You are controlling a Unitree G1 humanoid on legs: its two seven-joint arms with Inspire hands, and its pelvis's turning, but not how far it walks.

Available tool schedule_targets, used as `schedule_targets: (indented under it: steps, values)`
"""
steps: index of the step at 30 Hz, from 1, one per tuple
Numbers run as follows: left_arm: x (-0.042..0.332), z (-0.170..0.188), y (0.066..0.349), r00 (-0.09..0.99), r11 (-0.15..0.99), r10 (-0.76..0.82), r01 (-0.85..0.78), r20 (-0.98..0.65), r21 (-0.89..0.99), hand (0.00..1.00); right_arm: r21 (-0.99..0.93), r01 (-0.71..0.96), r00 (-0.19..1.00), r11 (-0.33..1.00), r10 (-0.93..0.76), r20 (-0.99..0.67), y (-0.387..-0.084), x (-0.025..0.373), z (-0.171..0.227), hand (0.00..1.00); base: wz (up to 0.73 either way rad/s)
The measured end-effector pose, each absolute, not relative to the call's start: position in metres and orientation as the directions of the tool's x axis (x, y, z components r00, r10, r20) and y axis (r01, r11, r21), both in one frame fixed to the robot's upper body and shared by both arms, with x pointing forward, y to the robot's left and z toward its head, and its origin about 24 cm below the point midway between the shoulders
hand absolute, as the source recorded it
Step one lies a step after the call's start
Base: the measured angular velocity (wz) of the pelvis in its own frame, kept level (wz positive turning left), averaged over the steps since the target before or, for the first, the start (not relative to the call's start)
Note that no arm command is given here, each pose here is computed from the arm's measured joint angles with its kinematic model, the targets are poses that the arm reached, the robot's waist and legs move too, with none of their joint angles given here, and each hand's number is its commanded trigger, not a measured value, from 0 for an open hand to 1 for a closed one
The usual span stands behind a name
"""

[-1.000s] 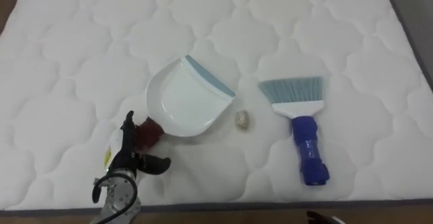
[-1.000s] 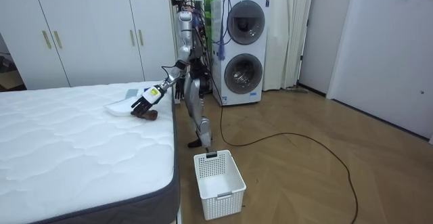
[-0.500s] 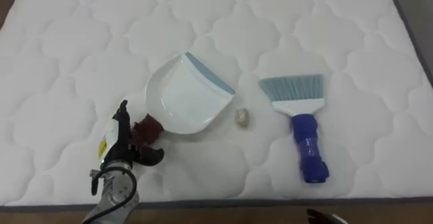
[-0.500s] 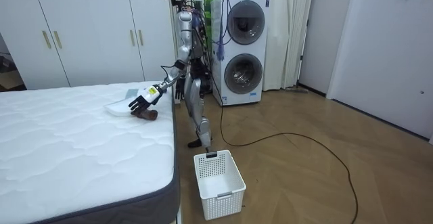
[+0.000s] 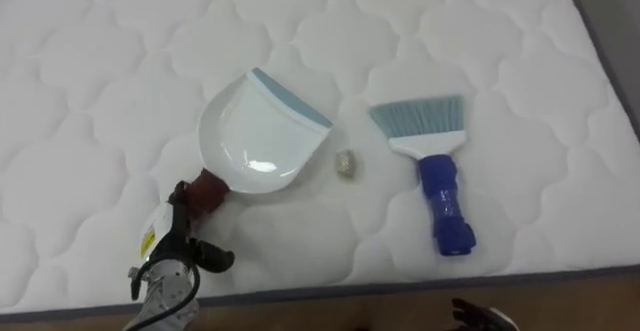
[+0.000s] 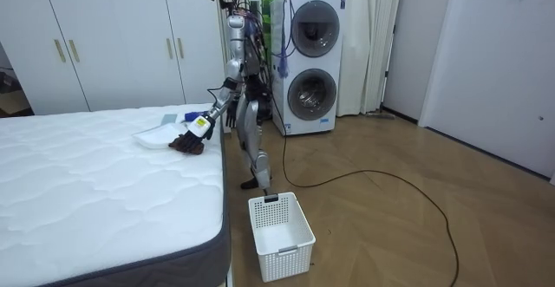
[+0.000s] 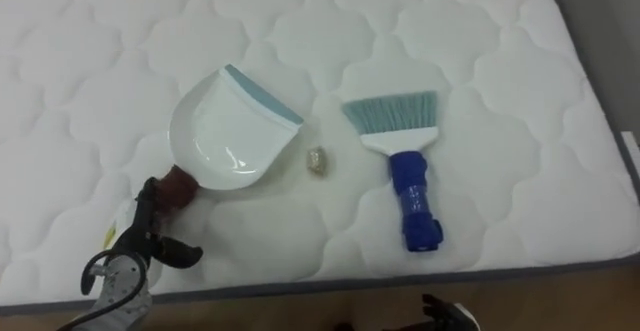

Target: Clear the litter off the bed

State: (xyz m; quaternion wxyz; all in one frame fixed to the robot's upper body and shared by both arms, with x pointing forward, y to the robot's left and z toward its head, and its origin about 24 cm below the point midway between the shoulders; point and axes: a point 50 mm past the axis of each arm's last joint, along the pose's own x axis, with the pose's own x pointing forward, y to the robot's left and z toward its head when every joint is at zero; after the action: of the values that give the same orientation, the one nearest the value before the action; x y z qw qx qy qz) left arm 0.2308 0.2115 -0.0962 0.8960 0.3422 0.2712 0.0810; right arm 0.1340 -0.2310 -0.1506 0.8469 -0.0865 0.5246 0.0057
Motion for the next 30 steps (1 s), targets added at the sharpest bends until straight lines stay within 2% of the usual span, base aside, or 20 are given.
schedule_targets:
  steps: [18, 19, 20, 21, 30]
  values:
    - [0.245, -0.088, 0.219, 0.837, 0.734, 0.356, 0.026, -0.416, 0.679, 0.00, -0.175, -0.051, 0.501, 0.983, -0.126, -0.856, -0.232, 0.141, -0.147, 0.00, 0.00]
    - [0.246, -0.087, 0.219, 0.837, 0.735, 0.357, 0.023, -0.415, 0.678, 0.18, -0.176, -0.050, 0.502, 0.983, -0.128, -0.855, -0.233, 0.142, -0.147, 0.00, 0.00]
    - [0.248, -0.086, 0.219, 0.837, 0.736, 0.358, 0.020, -0.414, 0.677, 0.90, -0.181, -0.046, 0.506, 0.982, -0.134, -0.852, -0.233, 0.143, -0.146, 0.00, 0.00]
    - [0.249, -0.086, 0.219, 0.835, 0.734, 0.360, 0.021, -0.415, 0.679, 1.00, -0.182, -0.044, 0.507, 0.982, -0.135, -0.851, -0.233, 0.143, -0.146, 0.00, 0.00]
    - [0.274, -0.062, 0.236, 0.848, 0.691, 0.400, -0.031, -0.347, 0.722, 1.00, -0.193, -0.044, 0.553, 0.980, -0.137, -0.822, -0.232, 0.153, -0.141, 0.00, -0.02]
